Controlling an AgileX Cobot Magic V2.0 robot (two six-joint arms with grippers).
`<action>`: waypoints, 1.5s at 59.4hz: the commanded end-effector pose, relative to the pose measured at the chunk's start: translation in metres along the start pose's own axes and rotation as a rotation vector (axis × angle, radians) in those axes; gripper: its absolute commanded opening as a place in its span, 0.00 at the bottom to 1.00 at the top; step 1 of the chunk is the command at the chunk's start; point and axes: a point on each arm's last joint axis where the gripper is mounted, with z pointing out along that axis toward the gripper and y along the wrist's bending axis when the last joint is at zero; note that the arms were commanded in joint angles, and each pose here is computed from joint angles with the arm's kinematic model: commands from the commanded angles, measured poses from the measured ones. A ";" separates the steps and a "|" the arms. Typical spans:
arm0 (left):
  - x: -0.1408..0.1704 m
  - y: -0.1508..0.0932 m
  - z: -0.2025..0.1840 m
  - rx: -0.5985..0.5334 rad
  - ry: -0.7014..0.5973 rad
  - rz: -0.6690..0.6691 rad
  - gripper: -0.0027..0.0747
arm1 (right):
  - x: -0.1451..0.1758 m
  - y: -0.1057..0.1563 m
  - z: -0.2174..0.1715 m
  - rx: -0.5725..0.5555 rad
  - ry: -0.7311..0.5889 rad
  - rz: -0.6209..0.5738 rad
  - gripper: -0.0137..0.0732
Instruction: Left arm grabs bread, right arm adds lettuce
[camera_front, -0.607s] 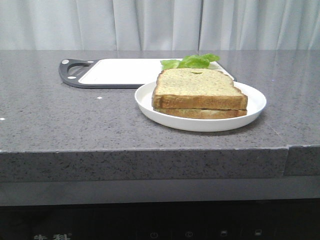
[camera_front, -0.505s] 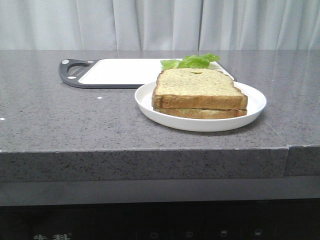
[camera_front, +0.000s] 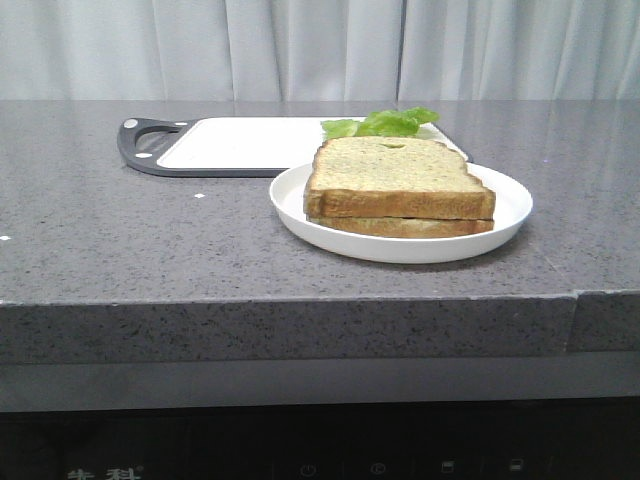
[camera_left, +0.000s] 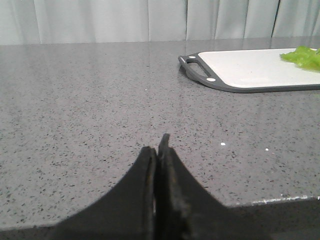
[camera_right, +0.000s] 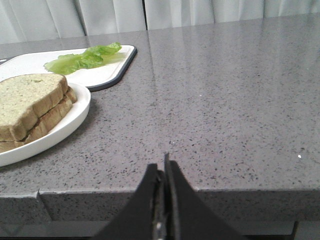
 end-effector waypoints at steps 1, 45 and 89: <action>-0.007 0.001 -0.001 -0.006 -0.100 -0.013 0.01 | -0.009 0.000 -0.002 0.008 -0.099 -0.015 0.09; -0.012 0.001 -0.002 -0.009 -0.159 -0.034 0.01 | -0.009 0.000 -0.002 0.009 -0.104 -0.015 0.09; -0.147 0.002 0.050 -0.004 -0.038 -0.007 0.03 | -0.146 0.023 0.021 -0.002 -0.068 -0.056 0.12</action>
